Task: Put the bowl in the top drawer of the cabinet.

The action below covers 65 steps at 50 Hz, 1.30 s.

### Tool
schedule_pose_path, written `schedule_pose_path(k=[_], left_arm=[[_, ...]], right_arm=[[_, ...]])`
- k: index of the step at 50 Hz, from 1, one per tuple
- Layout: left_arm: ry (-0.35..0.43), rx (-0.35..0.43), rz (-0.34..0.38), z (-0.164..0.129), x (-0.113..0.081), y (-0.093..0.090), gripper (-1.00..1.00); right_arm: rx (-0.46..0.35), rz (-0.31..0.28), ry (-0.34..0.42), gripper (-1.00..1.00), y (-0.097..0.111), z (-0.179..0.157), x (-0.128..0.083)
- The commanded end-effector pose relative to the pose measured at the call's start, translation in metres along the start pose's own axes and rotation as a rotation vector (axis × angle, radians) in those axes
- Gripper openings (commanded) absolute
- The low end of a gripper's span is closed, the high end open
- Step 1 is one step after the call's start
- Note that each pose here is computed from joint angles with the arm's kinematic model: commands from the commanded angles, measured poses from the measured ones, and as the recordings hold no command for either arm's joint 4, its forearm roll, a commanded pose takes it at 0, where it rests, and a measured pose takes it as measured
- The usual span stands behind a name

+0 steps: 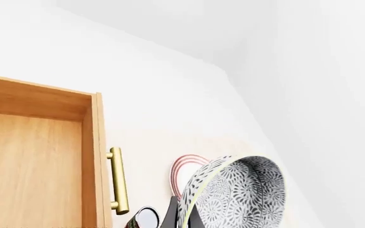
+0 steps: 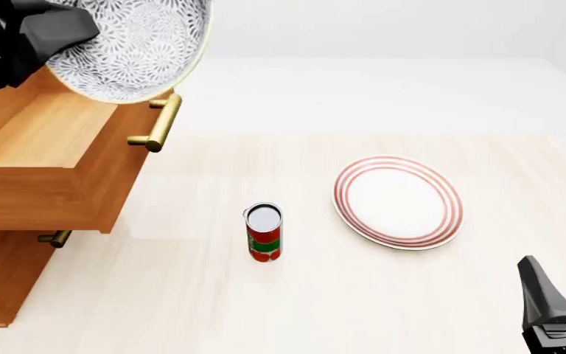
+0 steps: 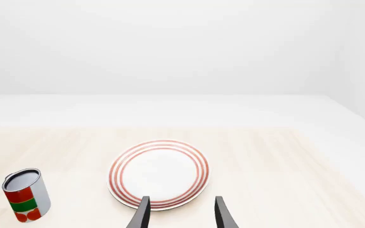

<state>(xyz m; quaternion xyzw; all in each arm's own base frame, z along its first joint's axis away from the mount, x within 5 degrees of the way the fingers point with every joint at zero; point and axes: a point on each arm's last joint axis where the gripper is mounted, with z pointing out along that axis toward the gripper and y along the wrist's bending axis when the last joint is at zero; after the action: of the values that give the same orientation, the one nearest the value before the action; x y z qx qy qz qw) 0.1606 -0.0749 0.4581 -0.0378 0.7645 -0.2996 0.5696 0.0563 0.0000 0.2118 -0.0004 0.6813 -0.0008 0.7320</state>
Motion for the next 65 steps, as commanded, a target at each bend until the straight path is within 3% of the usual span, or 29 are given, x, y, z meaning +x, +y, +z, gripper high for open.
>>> schedule_pose_path(k=[1, 28, 50, 65], left_arm=[[-0.046, -0.024, -0.009, -0.014, -0.009, 0.003, -1.00], [-0.118, -0.166, -0.023, -0.016, -0.029, 0.023, -1.00], [-0.122, -0.304, -0.016, 0.002, -0.048, 0.045, -1.00], [-0.110, -0.356, -0.036, 0.012, -0.052, 0.057, -1.00]], right_arm=[[0.000, 0.000, 0.000, 1.00, 0.000, 0.000, 0.000], [0.000, 0.000, 0.000, 1.00, 0.000, 0.000, 0.000], [0.000, 0.000, 0.001, 1.00, 0.000, 0.000, 0.000], [0.000, 0.000, 0.000, 1.00, 0.000, 0.000, 0.000]])
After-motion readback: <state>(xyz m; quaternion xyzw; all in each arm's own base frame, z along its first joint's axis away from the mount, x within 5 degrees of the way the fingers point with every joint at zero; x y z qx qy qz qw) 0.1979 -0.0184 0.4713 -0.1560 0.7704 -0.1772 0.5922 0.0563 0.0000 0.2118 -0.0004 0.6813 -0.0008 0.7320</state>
